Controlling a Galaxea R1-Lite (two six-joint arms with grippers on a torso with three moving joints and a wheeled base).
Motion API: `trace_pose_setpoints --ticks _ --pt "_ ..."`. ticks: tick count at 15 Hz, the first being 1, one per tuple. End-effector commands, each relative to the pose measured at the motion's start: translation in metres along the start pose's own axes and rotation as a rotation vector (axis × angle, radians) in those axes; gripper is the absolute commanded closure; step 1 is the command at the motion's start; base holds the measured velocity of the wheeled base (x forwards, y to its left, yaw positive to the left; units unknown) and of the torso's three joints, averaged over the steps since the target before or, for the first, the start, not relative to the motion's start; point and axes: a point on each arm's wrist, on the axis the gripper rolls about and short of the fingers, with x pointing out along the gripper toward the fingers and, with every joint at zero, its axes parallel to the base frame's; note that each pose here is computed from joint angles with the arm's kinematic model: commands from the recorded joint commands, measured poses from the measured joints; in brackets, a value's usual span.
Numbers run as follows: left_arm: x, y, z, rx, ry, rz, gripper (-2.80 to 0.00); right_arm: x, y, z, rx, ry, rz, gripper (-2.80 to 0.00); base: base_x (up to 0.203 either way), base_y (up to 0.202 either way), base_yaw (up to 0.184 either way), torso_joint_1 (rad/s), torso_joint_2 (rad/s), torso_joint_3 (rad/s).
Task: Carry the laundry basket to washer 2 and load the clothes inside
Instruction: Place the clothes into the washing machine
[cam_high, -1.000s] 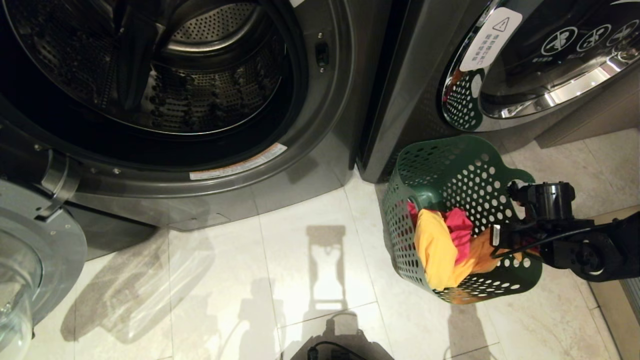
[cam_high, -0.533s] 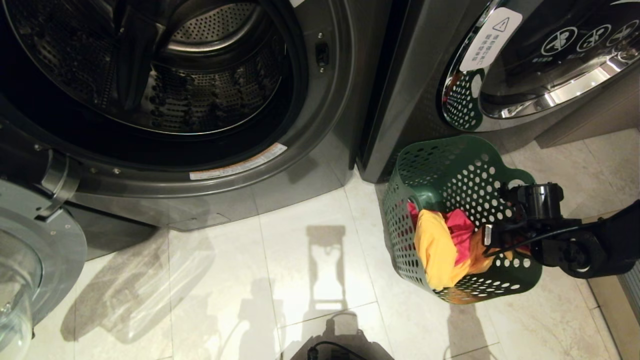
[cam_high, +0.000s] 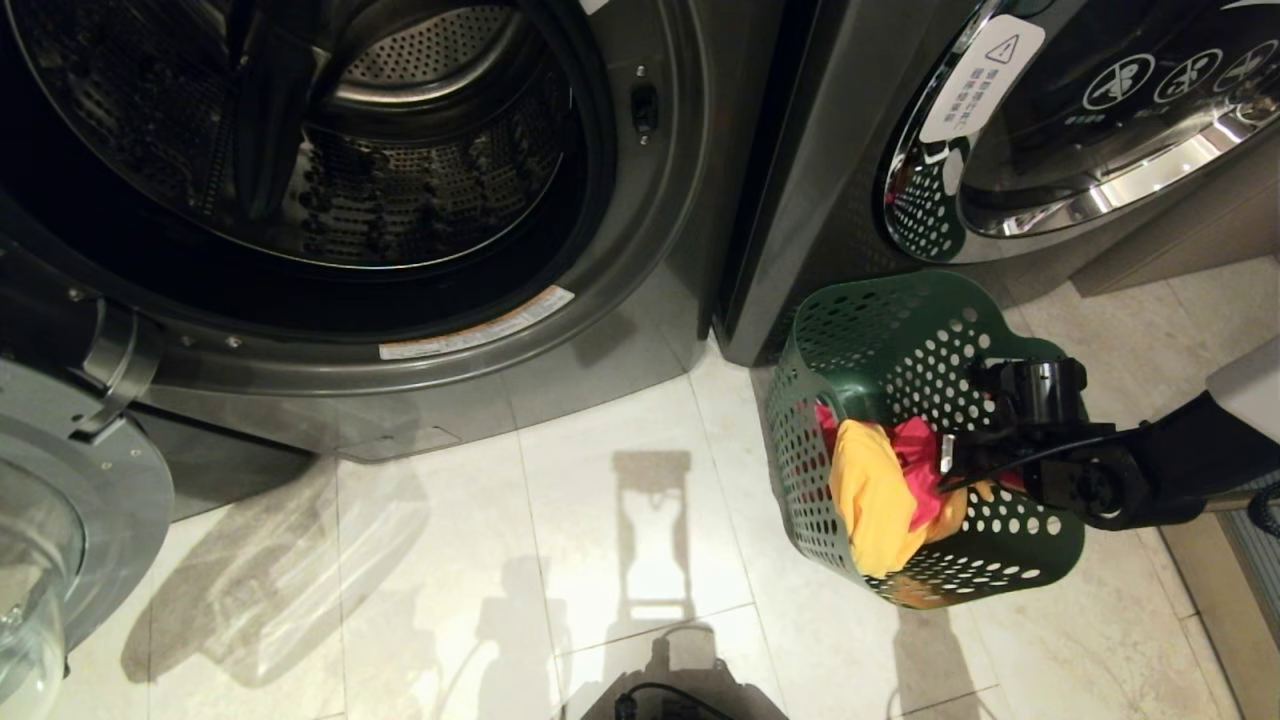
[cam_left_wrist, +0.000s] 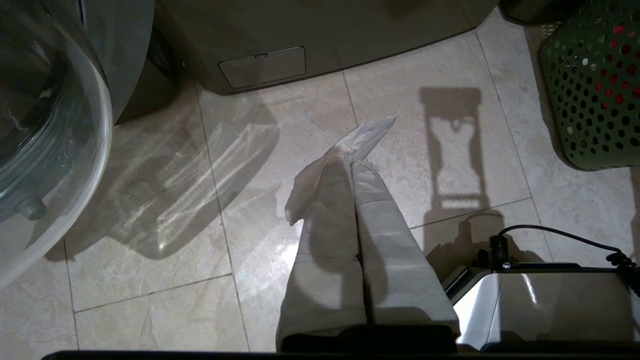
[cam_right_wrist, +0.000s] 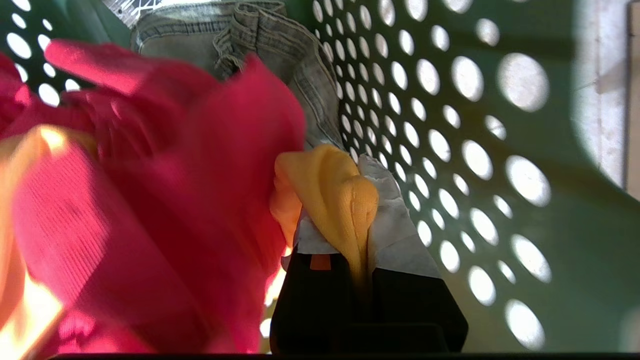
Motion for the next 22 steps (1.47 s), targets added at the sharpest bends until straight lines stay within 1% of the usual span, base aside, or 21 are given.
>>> trace_pose_setpoints --ticks 1,4,8,9,12,13,16,18,19,20,22 --pt "0.000 0.000 0.000 0.000 0.001 0.001 0.00 0.010 0.006 -0.005 -0.010 0.009 0.005 0.00 0.000 0.000 0.000 0.000 0.00 0.000" --pt "0.000 0.000 0.000 0.000 0.002 0.000 0.00 0.019 0.010 -0.016 -0.017 0.037 0.007 0.00 0.000 0.000 0.000 0.000 0.00 0.000" --pt "0.000 0.000 0.000 -0.001 0.001 0.000 0.00 0.029 0.014 -0.018 -0.010 -0.006 0.013 0.00 0.000 0.000 0.000 0.000 0.00 0.000" --pt "0.000 0.000 0.000 0.000 0.002 0.000 0.00 0.029 0.014 -0.017 -0.009 -0.010 0.013 -2.80 0.000 0.000 0.000 0.000 0.00 0.000" --pt "0.000 0.000 0.000 0.000 0.002 0.000 0.00 0.027 0.014 -0.015 -0.004 -0.026 0.012 -2.80 0.000 0.000 0.000 0.000 0.00 0.000" --pt "0.000 0.000 0.000 0.000 0.002 0.001 0.00 0.024 0.014 -0.011 0.002 -0.047 0.015 -2.80 0.000 0.000 0.000 0.000 0.00 0.000" --pt "0.000 0.000 0.000 0.000 0.000 0.000 0.00 -0.004 0.018 0.017 0.023 -0.138 0.050 -2.80 0.000 0.000 0.000 0.000 0.00 0.000" --pt "0.000 0.000 0.000 0.000 0.001 0.001 0.00 -0.028 0.028 0.034 0.030 -0.196 0.097 -2.80 0.000 0.000 0.000 0.000 0.00 0.000" --pt "0.000 0.000 0.000 0.000 0.001 0.000 0.00 -0.036 0.035 0.036 0.026 -0.205 0.118 -2.80 0.000 0.000 0.000 0.000 0.00 0.000" --pt "0.000 0.000 0.000 0.000 0.001 0.000 0.00 -0.038 0.039 0.031 0.019 -0.194 0.123 -2.80 0.000 0.000 0.000 0.000 0.00 0.000" --pt "0.000 0.000 0.000 0.000 0.001 0.000 0.00 -0.037 0.040 0.023 0.014 -0.168 0.123 -2.80 0.000 0.000 0.000 0.000 0.00 0.000"
